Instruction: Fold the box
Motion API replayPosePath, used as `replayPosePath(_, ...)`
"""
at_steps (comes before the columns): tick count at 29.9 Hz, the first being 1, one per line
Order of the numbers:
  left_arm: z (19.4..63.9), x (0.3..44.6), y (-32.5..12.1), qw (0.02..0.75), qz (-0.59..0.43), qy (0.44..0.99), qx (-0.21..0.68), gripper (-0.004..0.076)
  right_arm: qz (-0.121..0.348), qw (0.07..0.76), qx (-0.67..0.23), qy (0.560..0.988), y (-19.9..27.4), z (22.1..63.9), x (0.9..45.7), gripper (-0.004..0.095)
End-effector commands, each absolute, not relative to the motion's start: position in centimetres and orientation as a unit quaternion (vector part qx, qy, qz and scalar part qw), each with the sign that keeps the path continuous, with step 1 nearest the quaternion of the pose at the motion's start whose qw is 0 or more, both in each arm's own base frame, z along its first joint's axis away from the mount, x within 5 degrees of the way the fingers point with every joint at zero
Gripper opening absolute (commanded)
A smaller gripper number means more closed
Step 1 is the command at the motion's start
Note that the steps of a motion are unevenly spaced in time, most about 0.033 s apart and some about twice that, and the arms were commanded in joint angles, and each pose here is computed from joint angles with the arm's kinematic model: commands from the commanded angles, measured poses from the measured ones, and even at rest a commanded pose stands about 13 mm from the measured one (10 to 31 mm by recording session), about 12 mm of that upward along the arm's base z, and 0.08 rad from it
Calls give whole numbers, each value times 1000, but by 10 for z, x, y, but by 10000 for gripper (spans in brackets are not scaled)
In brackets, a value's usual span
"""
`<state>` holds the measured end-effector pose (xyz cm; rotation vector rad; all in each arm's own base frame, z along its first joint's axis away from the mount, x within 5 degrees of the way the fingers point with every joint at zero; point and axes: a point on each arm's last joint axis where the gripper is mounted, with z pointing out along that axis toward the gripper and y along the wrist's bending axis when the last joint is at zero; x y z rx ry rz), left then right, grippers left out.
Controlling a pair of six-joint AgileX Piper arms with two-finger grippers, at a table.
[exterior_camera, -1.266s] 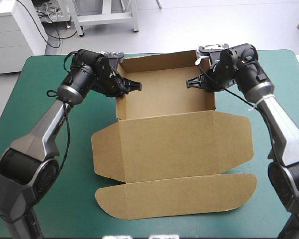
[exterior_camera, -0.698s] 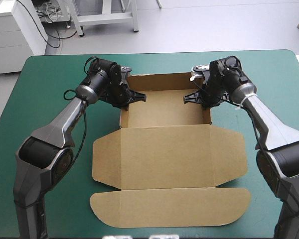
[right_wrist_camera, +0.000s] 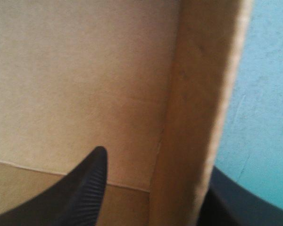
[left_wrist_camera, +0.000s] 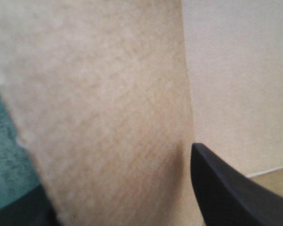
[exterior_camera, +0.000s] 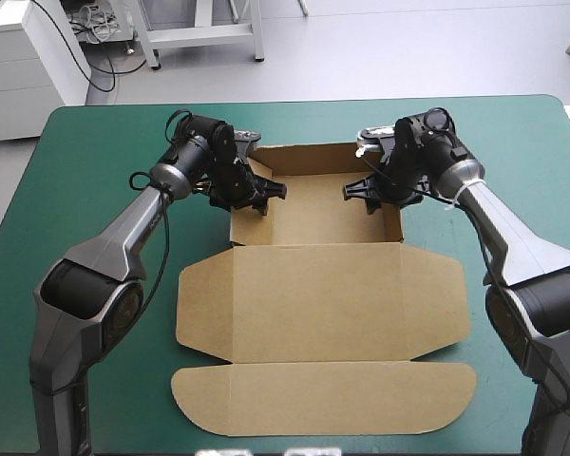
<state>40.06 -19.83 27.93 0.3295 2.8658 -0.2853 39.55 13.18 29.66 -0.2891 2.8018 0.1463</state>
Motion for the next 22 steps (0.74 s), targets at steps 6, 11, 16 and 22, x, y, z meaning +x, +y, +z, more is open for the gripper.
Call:
replayPosePath(6,317,389,-199,153,-123,974,118,481,54,208,-114,970,129,328,388,862)
replayPosePath(11,342,393,-195,203,-111,959,161,476,44,224,-105,968,120,338,389,862)
replayPosePath(16,394,387,-177,276,-129,940,153,463,76,278,-91,953,112,378,384,862)
replayPosePath(22,467,351,-133,377,-98,912,128,188,85,371,-83,921,92,447,348,862)
